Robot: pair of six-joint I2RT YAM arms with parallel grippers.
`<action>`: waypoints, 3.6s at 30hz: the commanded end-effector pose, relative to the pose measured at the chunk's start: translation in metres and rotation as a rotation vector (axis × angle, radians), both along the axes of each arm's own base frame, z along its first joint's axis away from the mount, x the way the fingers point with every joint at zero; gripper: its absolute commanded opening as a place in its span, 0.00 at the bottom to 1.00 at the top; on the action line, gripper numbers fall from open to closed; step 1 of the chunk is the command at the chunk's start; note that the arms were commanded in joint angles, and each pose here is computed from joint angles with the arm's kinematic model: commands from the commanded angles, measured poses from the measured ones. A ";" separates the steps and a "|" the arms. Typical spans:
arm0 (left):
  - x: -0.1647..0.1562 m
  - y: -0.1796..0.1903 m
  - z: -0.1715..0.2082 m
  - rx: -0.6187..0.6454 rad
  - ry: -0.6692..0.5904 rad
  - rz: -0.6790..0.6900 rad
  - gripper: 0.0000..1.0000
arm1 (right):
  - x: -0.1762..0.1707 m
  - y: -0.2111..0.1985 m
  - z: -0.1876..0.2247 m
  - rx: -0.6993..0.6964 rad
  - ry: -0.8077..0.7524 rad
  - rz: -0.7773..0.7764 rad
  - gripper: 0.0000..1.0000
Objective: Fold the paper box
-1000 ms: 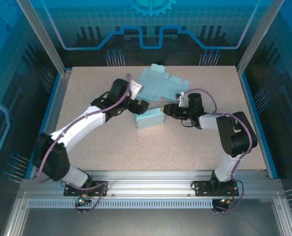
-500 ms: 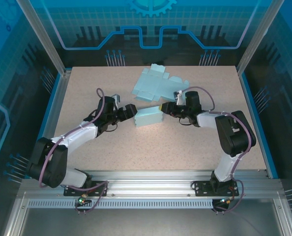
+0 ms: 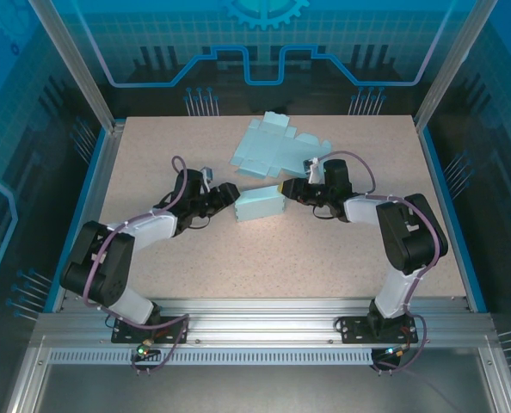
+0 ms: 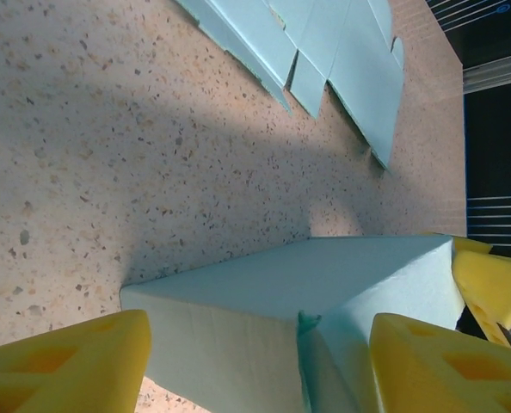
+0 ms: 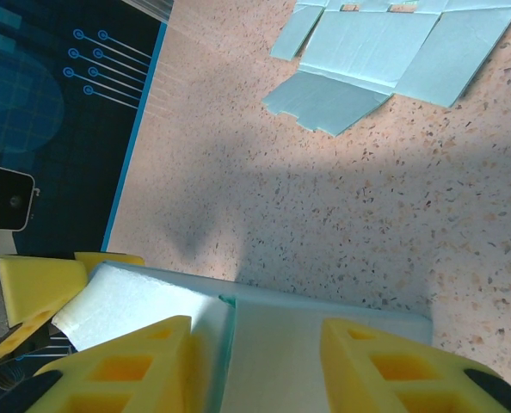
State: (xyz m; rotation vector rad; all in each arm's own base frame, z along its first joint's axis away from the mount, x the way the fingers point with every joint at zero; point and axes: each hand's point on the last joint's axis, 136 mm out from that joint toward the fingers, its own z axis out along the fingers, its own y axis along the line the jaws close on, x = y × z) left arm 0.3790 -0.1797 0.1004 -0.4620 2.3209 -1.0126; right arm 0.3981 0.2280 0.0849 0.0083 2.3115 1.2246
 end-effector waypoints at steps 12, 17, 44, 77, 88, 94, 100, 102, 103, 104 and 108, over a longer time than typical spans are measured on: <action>-0.029 0.004 -0.035 -0.082 0.022 -0.012 0.66 | -0.076 -0.046 -0.133 -0.318 0.439 -0.077 0.41; -0.024 -0.001 -0.018 -0.148 -0.050 -0.041 0.71 | -0.076 -0.046 -0.133 -0.315 0.439 -0.078 0.41; -0.041 -0.006 -0.029 -0.186 0.011 -0.094 0.69 | -0.074 -0.043 -0.135 -0.321 0.440 -0.071 0.41; -0.046 -0.012 -0.027 -0.098 -0.081 -0.168 0.27 | -0.067 -0.020 -0.081 -0.272 0.225 0.022 0.39; -0.080 -0.034 -0.026 0.042 -0.178 -0.336 0.32 | -0.081 -0.029 -0.071 -0.324 0.153 0.039 0.44; -0.096 -0.023 -0.021 0.136 -0.183 -0.345 0.34 | -0.099 -0.035 -0.071 -0.346 0.158 0.035 0.46; -0.102 -0.018 -0.008 0.156 -0.192 -0.321 0.47 | -0.110 -0.035 -0.052 -0.356 0.138 0.038 0.54; -0.101 -0.016 -0.002 0.163 -0.192 -0.303 0.52 | -0.111 -0.034 -0.040 -0.364 0.128 0.034 0.56; -0.100 -0.015 0.001 0.173 -0.189 -0.289 0.52 | -0.110 -0.035 -0.032 -0.371 0.123 0.027 0.58; -0.098 -0.012 0.004 0.185 -0.187 -0.269 0.57 | -0.109 -0.035 -0.027 -0.379 0.125 0.020 0.60; -0.088 0.006 0.017 0.244 -0.174 -0.157 0.80 | -0.104 -0.031 -0.014 -0.410 0.168 0.022 0.63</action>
